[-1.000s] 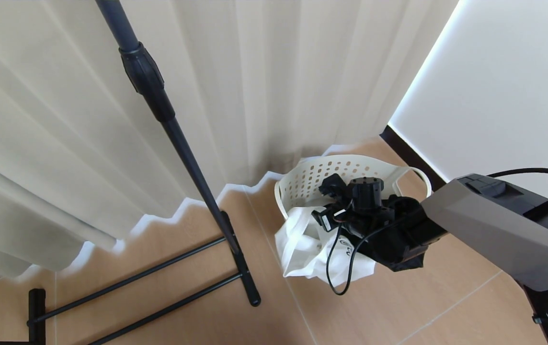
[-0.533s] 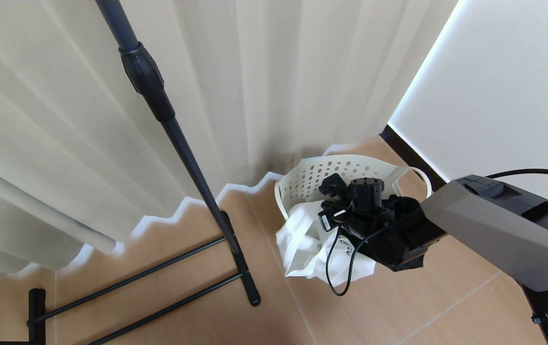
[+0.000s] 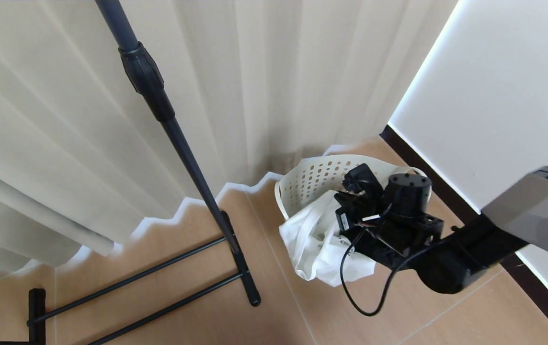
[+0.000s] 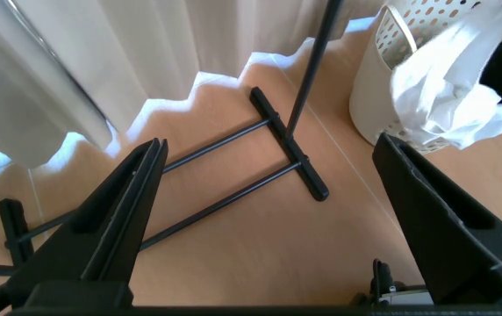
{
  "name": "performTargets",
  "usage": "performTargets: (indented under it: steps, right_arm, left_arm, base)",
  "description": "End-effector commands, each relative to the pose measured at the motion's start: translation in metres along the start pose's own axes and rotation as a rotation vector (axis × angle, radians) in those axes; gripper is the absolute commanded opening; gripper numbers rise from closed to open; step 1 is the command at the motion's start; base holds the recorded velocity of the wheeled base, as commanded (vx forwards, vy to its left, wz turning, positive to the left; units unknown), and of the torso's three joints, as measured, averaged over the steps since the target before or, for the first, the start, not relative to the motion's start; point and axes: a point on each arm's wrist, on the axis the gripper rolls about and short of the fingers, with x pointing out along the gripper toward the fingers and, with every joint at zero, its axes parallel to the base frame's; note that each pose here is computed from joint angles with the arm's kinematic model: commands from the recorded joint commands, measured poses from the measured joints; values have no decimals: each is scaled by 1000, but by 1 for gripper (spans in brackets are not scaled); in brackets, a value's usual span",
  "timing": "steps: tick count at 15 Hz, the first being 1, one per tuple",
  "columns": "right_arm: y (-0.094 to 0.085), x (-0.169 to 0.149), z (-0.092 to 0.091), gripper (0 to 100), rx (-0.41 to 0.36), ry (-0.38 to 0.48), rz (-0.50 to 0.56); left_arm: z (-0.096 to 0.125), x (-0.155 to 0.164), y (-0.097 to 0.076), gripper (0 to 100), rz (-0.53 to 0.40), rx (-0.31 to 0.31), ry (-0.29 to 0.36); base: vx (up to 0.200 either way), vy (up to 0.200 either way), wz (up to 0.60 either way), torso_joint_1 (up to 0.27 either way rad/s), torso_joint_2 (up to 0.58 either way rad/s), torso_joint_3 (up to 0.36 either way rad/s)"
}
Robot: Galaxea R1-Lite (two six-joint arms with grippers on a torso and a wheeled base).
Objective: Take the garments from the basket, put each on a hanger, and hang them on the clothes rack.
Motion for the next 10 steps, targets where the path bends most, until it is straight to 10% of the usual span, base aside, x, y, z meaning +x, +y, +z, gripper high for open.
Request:
performTargets:
  steps: [1, 3, 10]
  right_arm:
    - [9, -65, 40, 0, -1, -134, 34]
    - [26, -139, 89, 0, 15, -324, 115]
    - [28, -162, 92, 0, 33, -339, 135]
  left_arm:
    - [0, 0, 0, 100, 0, 0, 1]
    - [0, 0, 0, 100, 0, 0, 1]
    - [0, 0, 0, 100, -1, 3, -1]
  base:
    - [0, 0, 0, 0, 0, 0]
    - [0, 0, 0, 0, 0, 0]
    - [0, 0, 0, 0, 0, 0]
